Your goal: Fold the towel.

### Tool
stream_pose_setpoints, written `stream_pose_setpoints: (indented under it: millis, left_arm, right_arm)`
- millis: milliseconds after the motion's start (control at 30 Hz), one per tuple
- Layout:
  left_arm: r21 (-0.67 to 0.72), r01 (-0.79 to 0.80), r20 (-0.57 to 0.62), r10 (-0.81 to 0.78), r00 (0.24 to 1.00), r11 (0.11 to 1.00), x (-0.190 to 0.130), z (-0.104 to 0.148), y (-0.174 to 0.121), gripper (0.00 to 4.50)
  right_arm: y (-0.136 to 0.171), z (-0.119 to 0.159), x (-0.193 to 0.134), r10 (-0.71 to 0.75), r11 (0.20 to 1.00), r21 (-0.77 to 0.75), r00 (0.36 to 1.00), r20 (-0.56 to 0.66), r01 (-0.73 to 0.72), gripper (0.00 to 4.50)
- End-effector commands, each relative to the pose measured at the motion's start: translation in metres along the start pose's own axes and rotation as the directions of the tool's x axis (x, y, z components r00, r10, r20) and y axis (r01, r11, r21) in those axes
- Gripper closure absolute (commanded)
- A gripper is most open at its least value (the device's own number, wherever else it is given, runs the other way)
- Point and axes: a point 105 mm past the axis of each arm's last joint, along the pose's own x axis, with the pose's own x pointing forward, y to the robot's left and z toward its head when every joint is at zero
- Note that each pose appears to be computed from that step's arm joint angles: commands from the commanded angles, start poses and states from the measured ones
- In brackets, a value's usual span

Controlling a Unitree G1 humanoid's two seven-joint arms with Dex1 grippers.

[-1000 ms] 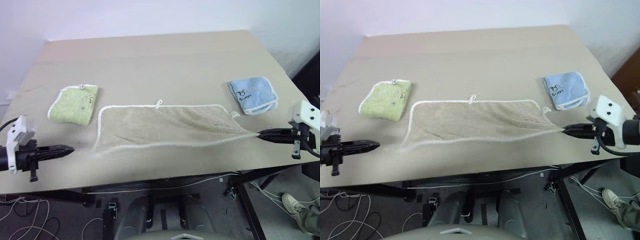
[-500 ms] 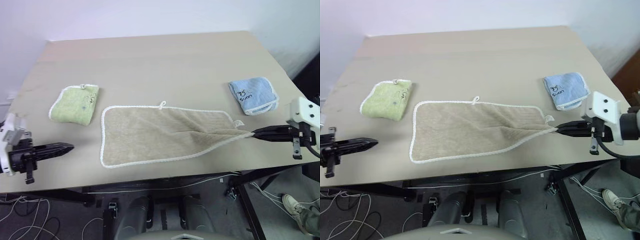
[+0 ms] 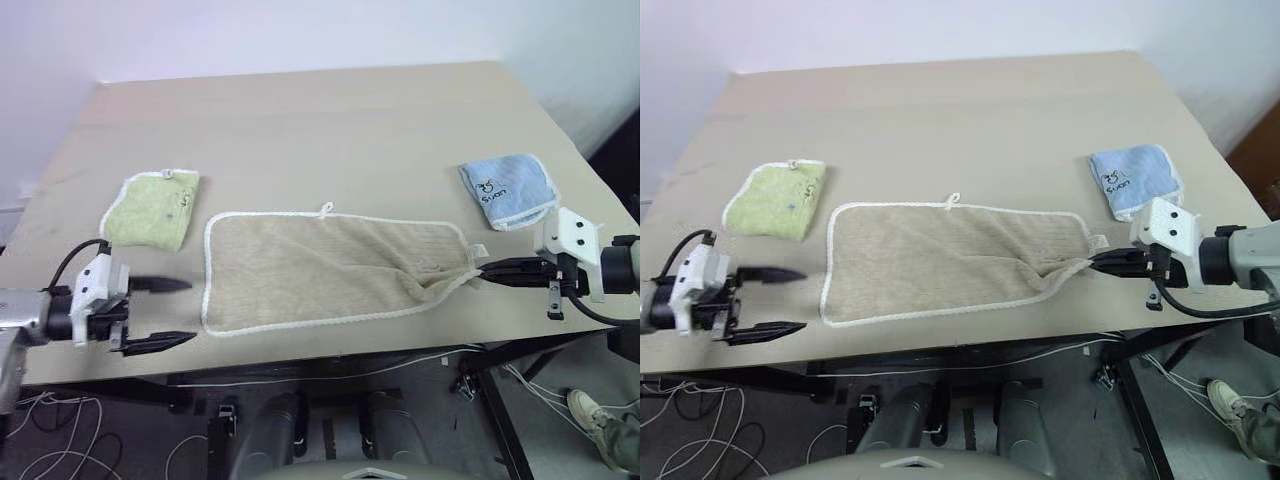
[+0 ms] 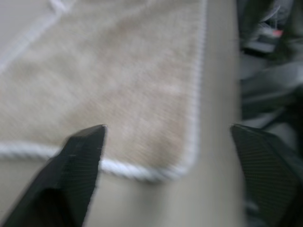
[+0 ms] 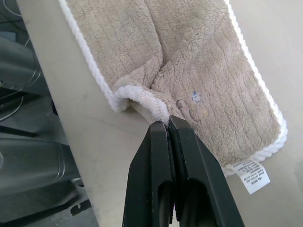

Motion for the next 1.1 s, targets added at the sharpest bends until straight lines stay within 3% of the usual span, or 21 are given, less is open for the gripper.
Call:
stream_pose_setpoints:
  millis: [33,233,367,600,733,967,1100]
  left_arm:
    - [0.097,0.057,0.006,-0.058,0.998,0.994,0.008,0.001,-0.005,0.03]
    - [0.144,0.206,-0.086,-0.196,0.977,0.968,0.014,-0.017,-0.02,0.03]
    - [0.179,0.22,-0.15,-0.194,0.969,0.959,0.017,-0.033,-0.018,0.03]
    - [0.136,0.196,-0.123,-0.18,0.976,0.971,0.025,-0.042,-0.011,0.03]
    - [0.082,0.193,-0.104,-0.184,0.977,0.978,0.026,-0.042,-0.007,0.91]
    - [0.04,0.246,-0.132,-0.239,0.962,0.968,0.025,-0.037,-0.01,3.34]
    - [0.05,0.263,-0.159,-0.252,0.954,0.964,0.027,-0.034,-0.01,3.34]
  right_arm:
    - [-0.004,0.006,0.0,-0.026,0.999,-0.035,0.999,0.023,0.027,4.5]
    - [-0.008,0.006,0.001,-0.045,0.998,-0.039,0.999,0.028,0.046,4.5]
    - [-0.009,0.005,0.002,-0.052,0.998,-0.037,0.998,0.032,0.053,4.5]
    - [-0.01,0.002,0.004,-0.063,0.998,-0.029,0.998,0.025,0.064,4.5]
    - [-0.012,0.003,0.004,-0.063,0.997,-0.031,0.998,0.025,0.064,4.5]
    - [-0.012,0.004,0.005,-0.057,0.998,-0.035,0.998,0.023,0.058,4.5]
    - [-0.013,0.004,0.005,-0.057,0.998,-0.037,0.998,0.018,0.058,4.5]
